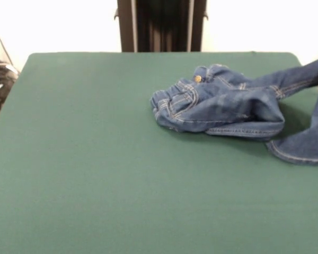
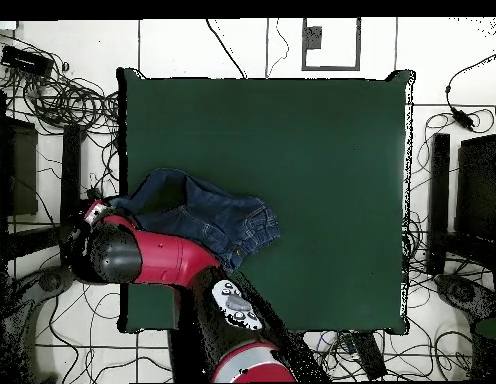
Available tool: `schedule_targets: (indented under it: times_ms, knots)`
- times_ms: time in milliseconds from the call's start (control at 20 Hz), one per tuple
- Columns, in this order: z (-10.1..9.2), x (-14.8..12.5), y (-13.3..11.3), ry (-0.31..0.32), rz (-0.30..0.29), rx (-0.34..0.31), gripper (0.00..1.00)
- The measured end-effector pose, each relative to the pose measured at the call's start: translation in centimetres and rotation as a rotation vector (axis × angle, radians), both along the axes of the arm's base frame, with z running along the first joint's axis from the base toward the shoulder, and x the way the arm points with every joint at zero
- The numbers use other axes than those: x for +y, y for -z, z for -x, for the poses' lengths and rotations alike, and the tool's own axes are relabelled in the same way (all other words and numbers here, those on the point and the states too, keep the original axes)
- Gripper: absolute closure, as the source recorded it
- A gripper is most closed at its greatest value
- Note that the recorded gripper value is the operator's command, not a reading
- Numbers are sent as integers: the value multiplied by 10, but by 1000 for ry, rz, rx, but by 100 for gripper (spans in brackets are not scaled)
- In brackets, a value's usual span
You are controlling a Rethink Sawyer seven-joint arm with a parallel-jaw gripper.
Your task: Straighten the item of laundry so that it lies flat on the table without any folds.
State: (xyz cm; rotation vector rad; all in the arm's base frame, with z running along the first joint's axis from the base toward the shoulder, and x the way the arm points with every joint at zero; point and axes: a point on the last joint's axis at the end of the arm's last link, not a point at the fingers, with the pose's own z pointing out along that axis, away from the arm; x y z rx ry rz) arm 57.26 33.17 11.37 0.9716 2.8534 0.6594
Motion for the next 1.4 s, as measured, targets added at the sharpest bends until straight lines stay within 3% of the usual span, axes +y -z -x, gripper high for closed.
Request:
schedule_targets:
  times_ms: [300,500,1150,1400]
  knots:
    - [3,8,-14,-24,-78,14,100]
    - [12,17,-25,-33,-154,57,100]
    - [37,-1,-10,-61,-225,219,100]
    - [44,6,-6,-77,-253,254,100]
